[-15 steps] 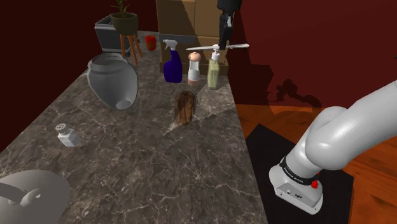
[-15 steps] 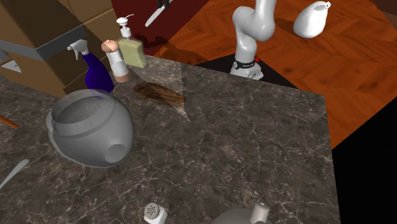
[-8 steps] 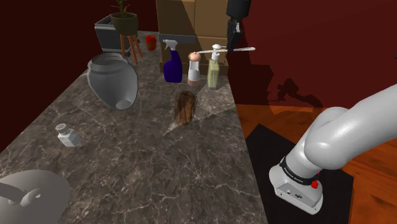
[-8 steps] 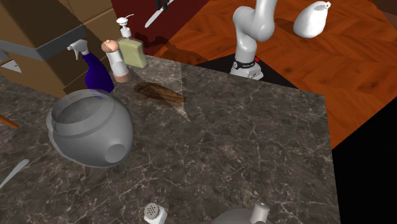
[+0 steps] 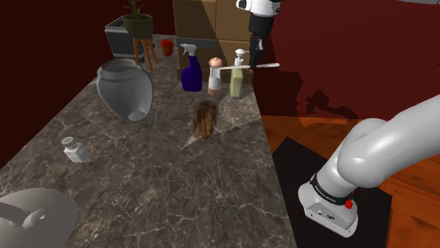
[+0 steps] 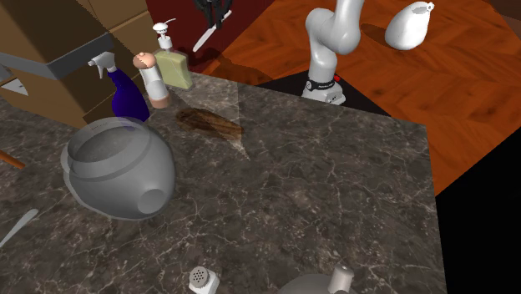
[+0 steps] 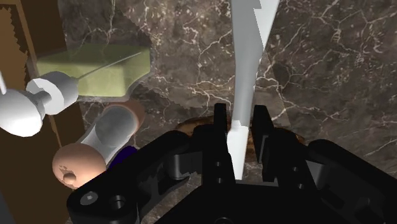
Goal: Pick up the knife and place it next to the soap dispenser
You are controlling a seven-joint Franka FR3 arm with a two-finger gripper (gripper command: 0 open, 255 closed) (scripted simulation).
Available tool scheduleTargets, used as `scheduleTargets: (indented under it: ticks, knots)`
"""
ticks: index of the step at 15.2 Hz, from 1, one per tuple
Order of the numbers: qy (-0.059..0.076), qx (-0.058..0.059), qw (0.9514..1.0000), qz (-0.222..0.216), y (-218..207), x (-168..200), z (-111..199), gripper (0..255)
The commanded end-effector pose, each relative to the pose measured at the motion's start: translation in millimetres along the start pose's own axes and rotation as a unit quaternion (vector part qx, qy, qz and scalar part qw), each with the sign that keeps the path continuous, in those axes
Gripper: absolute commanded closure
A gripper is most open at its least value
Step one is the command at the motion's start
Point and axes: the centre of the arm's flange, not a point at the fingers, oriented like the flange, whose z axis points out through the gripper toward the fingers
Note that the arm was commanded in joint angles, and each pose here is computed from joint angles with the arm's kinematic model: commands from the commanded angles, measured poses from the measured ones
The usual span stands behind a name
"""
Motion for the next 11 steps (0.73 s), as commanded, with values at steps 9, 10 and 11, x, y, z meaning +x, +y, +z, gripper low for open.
scheduleTargets:
  ticks: [9, 10, 11]
  knots:
    - [0.000, 0.000, 1.0000, 0.000, -1, -1, 53, 255]
    - [0.000, 0.000, 1.0000, 0.000, -1, -1, 58, 255]
    - [0.000, 0.000, 1.0000, 0.000, -1, -1, 64, 255]
